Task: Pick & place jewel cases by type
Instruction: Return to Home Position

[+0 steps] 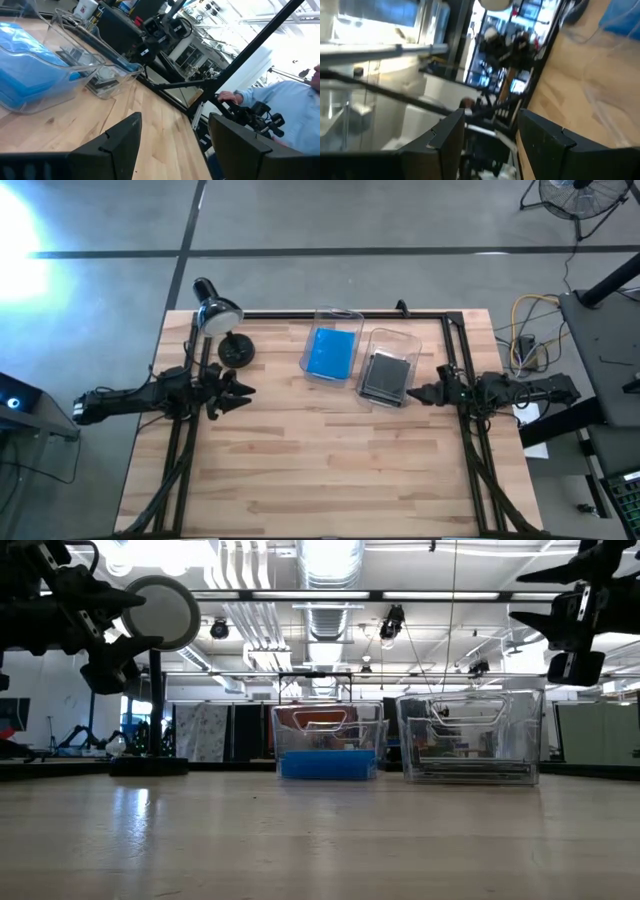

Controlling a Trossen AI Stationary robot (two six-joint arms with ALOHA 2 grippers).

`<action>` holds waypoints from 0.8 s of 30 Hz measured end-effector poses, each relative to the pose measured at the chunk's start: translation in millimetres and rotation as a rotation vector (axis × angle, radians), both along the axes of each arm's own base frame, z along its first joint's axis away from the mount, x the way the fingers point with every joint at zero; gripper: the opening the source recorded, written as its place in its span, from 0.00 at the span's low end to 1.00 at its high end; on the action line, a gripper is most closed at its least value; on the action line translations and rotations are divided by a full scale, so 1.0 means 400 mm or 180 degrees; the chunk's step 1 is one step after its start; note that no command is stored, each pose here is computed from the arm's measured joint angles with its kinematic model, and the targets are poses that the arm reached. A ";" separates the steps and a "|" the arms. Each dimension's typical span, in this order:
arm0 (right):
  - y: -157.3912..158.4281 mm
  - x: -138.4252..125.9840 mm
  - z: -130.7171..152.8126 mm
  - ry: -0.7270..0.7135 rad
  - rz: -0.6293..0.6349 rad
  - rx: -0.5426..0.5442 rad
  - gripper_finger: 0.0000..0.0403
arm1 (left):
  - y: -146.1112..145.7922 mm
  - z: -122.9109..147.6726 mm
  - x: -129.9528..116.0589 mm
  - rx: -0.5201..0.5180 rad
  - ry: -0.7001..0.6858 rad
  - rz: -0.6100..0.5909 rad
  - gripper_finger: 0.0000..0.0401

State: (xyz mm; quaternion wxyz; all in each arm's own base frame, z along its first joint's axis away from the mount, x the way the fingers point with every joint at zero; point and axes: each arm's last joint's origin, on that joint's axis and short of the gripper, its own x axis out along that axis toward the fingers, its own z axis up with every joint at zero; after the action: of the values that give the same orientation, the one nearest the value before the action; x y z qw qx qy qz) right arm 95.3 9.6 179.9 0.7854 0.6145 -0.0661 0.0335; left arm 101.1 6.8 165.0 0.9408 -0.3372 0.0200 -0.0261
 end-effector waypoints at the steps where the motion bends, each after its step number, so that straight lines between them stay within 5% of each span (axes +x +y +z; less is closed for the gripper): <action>1: 0.001 0.000 0.000 0.0002 0.0058 -0.0026 0.44 | 0.000 0.000 0.000 0.0000 0.0000 0.0000 0.53; 10: 0.005 0.000 -0.001 0.0013 0.0077 -0.0350 0.46 | 0.000 0.000 0.000 0.0000 0.0000 -0.0001 0.53; 24: 0.005 0.002 -0.003 0.0055 0.0075 -0.0361 0.45 | 0.000 0.000 0.000 0.0000 0.0000 -0.0001 0.53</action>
State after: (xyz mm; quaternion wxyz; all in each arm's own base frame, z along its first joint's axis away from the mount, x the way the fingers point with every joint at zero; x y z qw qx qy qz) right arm 95.9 11.7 178.5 0.8191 0.5701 -0.0500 0.0412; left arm 101.1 6.8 165.1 0.9408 -0.3372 0.0201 -0.0263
